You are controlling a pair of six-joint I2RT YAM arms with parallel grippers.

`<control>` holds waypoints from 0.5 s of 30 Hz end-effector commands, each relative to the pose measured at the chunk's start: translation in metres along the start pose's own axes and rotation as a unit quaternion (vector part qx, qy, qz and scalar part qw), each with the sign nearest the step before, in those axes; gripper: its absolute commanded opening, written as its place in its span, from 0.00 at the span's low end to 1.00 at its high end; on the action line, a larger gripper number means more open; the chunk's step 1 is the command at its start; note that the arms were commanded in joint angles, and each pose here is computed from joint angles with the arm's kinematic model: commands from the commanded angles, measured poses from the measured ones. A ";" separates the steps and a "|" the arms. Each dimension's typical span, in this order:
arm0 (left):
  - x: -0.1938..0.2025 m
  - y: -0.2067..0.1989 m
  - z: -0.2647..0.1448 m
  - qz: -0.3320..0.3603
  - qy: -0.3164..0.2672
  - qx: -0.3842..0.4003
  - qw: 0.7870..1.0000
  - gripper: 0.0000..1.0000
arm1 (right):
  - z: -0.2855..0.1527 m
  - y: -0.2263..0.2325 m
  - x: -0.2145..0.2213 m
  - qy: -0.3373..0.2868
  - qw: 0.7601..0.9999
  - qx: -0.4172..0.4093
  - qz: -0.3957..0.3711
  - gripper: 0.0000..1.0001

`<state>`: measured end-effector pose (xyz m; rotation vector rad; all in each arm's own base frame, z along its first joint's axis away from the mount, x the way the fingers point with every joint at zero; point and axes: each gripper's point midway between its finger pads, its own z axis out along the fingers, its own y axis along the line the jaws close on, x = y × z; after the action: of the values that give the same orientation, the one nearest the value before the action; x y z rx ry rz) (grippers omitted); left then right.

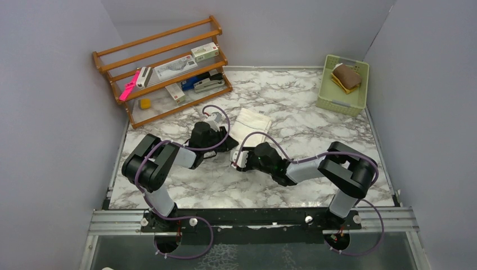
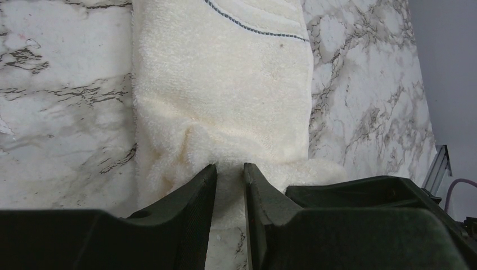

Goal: Roll the towels
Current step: Roll the towel at the center of the board.

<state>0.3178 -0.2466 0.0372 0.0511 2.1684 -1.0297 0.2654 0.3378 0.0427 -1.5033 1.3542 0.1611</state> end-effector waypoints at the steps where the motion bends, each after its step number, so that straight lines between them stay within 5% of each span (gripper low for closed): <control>1: 0.036 0.031 -0.005 -0.006 0.063 -0.054 0.996 0.28 | 0.009 -0.012 -0.004 0.011 1.000 0.024 0.003 0.42; 9: 0.023 0.032 -0.014 -0.013 0.053 -0.050 0.997 0.29 | 0.019 -0.002 0.007 0.070 0.997 -0.015 0.037 0.08; 15: 0.010 0.034 -0.018 -0.018 0.040 -0.047 0.998 0.29 | 0.017 0.015 0.019 0.108 0.991 -0.058 0.049 0.15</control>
<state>0.3220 -0.2315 0.0380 0.0370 2.1910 -1.0244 0.2832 0.3546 0.0419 -1.5093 1.4947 0.1470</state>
